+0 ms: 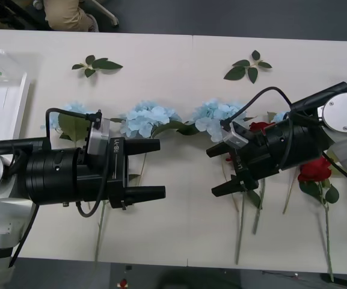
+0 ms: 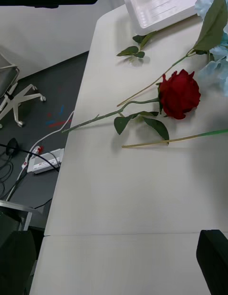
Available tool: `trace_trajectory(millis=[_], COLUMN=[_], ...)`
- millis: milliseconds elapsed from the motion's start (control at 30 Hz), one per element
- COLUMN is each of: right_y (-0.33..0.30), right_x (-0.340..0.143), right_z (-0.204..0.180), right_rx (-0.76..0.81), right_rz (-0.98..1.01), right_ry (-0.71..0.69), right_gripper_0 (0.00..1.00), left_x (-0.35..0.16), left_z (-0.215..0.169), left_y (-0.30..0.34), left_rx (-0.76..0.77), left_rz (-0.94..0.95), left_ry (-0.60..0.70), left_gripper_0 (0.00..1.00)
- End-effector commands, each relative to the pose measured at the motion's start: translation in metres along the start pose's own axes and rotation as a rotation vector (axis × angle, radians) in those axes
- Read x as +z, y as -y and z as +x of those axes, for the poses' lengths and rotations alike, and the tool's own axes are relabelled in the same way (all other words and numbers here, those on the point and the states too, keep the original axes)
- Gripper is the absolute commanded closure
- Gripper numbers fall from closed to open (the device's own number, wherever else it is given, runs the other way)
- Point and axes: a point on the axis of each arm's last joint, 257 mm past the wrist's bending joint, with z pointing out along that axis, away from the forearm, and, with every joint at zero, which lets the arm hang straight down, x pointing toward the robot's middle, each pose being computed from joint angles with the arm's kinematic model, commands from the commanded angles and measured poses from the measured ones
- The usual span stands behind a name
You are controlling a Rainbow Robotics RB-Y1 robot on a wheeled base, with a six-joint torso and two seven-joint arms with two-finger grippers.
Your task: Put the red flowers into the right box and the blue flowers into the left box
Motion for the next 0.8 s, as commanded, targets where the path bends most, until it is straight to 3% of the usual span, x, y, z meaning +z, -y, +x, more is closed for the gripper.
trace_trajectory(millis=[33, 800], right_y=[0.0028, 0.0028], right_x=[-0.0039, -0.0039], right_z=[-0.0154, -0.0154], right_rx=[-0.029, -0.029], right_rz=[0.01, 0.01], right_ry=[0.011, 0.011], right_gripper_0=[0.0, 0.0], left_x=[0.0016, 0.0016], left_z=[-0.0167, -0.0167], left_y=[0.0031, 0.0031], left_rx=[0.06, 0.06], left_rz=[0.021, 0.021], left_ry=[0.005, 0.005], left_gripper_0=[0.0, 0.0])
